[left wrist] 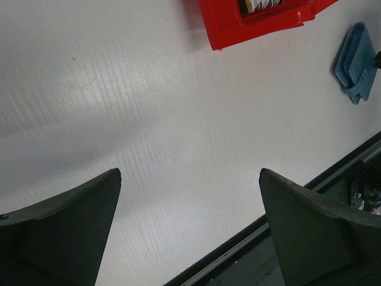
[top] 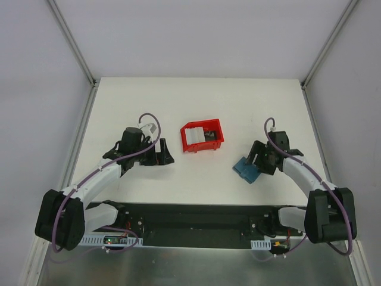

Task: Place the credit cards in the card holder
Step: Turn over the card holder at the center of the board.

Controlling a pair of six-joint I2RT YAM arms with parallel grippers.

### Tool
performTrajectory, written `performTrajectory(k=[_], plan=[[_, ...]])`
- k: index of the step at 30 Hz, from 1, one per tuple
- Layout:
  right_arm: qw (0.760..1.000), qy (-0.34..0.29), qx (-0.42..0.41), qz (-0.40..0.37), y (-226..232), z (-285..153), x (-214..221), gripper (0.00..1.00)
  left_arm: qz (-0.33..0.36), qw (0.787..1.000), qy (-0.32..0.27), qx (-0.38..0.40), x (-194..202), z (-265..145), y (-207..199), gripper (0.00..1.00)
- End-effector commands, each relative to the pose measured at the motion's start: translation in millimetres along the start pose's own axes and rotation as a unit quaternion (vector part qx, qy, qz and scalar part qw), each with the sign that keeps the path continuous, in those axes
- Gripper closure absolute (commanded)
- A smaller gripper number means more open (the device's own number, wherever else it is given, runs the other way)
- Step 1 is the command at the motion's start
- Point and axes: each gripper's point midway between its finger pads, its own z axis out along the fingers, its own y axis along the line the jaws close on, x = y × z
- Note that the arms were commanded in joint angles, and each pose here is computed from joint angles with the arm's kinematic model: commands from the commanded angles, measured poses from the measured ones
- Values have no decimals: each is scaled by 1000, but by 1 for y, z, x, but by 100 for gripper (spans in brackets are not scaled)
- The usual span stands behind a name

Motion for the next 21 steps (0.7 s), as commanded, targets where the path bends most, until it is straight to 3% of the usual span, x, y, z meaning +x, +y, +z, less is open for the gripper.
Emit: performTrajectory(k=[1,4,9,21], plan=[[998,-31,15,-43,-7,-14,-9,24,12,1000,-4,21,-7,3,-14,1],[994,-56,7,-90,-1,-23,-26,17,33,999,8,31,-3,6,-20,1],[992,16,60,-106,-18,-14,-21,15,71,995,28,61,7,14,-45,1],[991,117,-8,-60,-12,0,43,24,97,983,75,134,28,37,-87,1]])
